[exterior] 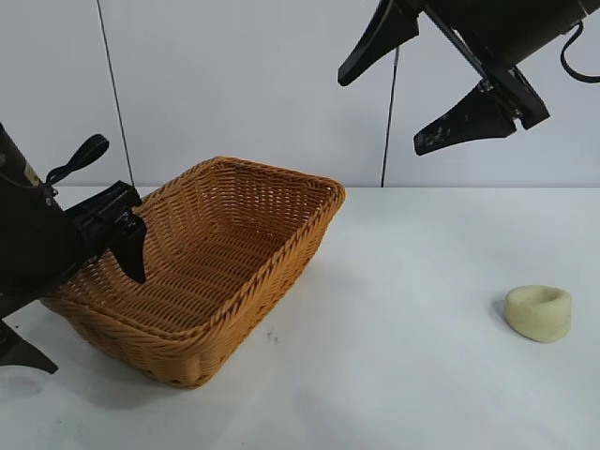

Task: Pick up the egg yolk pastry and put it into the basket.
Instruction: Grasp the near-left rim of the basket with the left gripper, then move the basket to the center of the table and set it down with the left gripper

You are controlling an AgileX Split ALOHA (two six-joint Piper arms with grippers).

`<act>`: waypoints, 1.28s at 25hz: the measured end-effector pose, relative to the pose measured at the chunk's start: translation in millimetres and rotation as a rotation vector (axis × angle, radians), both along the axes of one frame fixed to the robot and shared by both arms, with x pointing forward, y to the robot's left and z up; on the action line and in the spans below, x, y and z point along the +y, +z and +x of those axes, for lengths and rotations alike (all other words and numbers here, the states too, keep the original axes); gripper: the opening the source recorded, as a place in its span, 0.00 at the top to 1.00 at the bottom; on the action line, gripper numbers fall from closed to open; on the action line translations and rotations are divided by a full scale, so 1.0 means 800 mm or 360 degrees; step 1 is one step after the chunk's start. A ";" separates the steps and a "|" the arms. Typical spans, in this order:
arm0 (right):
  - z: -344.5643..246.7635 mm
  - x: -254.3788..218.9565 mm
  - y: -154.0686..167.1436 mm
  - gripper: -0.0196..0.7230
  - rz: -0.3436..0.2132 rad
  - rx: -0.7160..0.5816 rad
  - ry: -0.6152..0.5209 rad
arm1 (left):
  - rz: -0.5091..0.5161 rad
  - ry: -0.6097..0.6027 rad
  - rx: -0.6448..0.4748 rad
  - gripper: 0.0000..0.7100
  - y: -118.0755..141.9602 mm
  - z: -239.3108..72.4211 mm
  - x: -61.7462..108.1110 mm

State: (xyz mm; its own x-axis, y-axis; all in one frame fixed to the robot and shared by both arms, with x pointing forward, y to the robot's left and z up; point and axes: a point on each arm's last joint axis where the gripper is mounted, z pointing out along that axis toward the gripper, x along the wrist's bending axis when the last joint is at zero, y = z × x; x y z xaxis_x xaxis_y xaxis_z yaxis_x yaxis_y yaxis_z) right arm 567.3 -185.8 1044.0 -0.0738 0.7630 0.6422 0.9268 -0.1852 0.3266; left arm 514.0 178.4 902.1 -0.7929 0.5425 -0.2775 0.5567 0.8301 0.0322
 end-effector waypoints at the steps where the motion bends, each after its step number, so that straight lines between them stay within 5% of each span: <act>1: 0.000 0.000 0.000 0.09 0.0000 0.0000 0.0000 | 0.0010 -0.0001 0.0025 0.31 -0.002 -0.001 0.000; 6: 0.000 0.000 0.000 0.09 0.0000 0.0005 0.0005 | -0.0027 0.0040 0.0018 0.77 -0.003 0.000 -0.002; 8: 0.000 0.000 0.000 0.09 0.0000 0.0005 0.0005 | -0.0061 0.0084 0.0009 0.85 -0.002 0.003 -0.003; 16: 0.000 0.000 0.000 0.09 0.0000 0.0005 0.0005 | -0.0130 0.0025 -0.0029 0.86 0.015 0.017 -0.014; 22: -0.001 0.000 0.000 0.09 0.0000 0.0006 0.0006 | -0.0117 -0.0235 -0.0095 0.86 0.044 0.044 -0.021; 32: -0.002 0.001 -0.001 0.09 0.0000 0.0021 0.0024 | -0.0121 -0.0706 -0.0083 0.86 0.064 0.083 0.028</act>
State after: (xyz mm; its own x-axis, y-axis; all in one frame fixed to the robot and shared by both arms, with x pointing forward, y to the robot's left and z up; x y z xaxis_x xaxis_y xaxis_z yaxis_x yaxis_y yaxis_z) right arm 565.6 -185.3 1043.6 -0.0768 0.7620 0.6431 0.9337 -0.1712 0.3144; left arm 580.1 200.7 953.3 -0.4721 0.8033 -0.3630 0.8585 0.5126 0.0177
